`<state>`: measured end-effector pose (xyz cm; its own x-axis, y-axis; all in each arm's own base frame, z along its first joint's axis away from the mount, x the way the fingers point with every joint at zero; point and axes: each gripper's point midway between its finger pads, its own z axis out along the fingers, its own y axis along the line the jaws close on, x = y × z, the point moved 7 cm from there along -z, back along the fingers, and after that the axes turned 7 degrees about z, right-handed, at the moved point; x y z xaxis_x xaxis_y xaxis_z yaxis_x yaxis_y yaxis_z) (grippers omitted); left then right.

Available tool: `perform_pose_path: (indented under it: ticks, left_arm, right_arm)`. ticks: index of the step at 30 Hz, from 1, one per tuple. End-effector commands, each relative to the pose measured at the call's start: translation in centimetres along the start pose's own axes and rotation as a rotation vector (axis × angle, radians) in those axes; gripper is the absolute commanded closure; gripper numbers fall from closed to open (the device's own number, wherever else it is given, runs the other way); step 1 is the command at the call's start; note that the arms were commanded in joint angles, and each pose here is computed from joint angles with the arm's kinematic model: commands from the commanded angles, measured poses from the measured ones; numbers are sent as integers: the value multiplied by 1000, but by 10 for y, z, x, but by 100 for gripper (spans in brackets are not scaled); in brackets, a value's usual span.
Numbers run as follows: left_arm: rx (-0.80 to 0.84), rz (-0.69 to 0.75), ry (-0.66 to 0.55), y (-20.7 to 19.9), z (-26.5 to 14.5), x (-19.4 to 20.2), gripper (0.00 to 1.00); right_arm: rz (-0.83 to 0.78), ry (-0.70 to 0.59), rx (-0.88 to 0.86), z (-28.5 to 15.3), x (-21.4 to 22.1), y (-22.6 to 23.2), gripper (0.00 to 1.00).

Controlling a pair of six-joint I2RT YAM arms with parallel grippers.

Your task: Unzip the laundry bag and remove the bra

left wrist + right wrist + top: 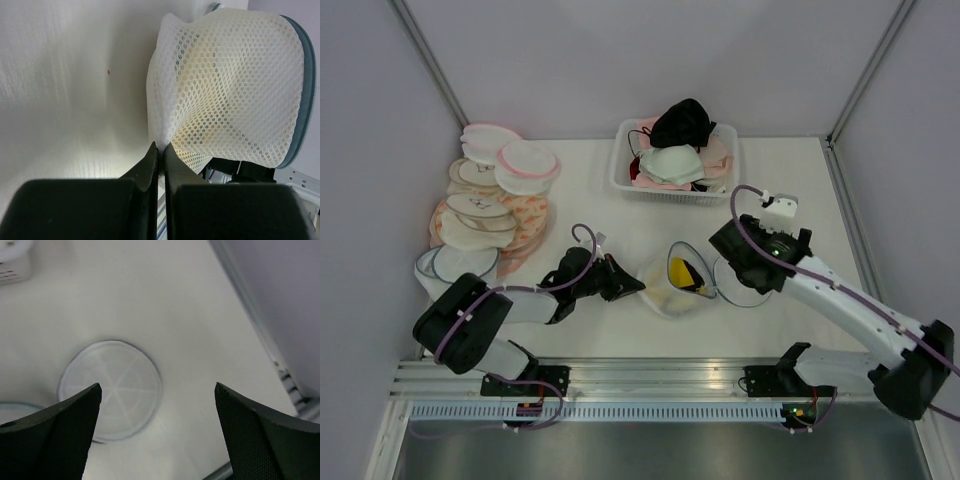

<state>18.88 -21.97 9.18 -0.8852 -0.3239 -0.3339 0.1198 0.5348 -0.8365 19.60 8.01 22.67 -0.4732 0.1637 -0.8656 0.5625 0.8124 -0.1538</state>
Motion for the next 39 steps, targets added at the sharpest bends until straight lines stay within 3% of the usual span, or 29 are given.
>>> perform_pose_path:
  ticks: [1, 2, 3, 13, 24, 27, 28, 30, 31, 32, 39]
  left_arm:
    - [28, 44, 22, 1, 1, 1, 98]
    - [37, 45, 21, 0, 3, 0, 98]
    - [36, 38, 37, 2, 4, 2, 98]
    - [63, 34, 39, -2, 6, 1, 98]
    - [67, 33, 31, -5, 5, -2, 98]
    - [64, 27, 33, -4, 5, -1, 98]
    - [67, 29, 33, -4, 5, 0, 98]
    - [66, 26, 33, -3, 5, 0, 98]
    - [65, 26, 34, -3, 4, 0, 98]
    - [65, 26, 34, -3, 4, 0, 98]
    - [54, 23, 38, 0, 3, 2, 98]
  right_arm:
    - [-23, 30, -430, -21, -8, 18, 2]
    - [44, 77, -633, -37, -9, 32, 2]
    - [46, 94, -689, -40, -5, 36, 2]
    - [-8, 323, -985, -35, 70, 89, 2]
    - [-1, 489, -1052, -27, 120, 111, 16]
    - [-6, 506, -1033, -22, 128, 113, 32]
    - [-5, 511, -1030, -21, 130, 113, 49]
    - [-12, 518, -1023, -20, 131, 113, 70]
    - [-14, 514, -1026, -22, 130, 112, 89]
    - [-13, 512, -1026, -22, 128, 111, 97]
    - [9, 365, -970, -32, 84, 85, 100]
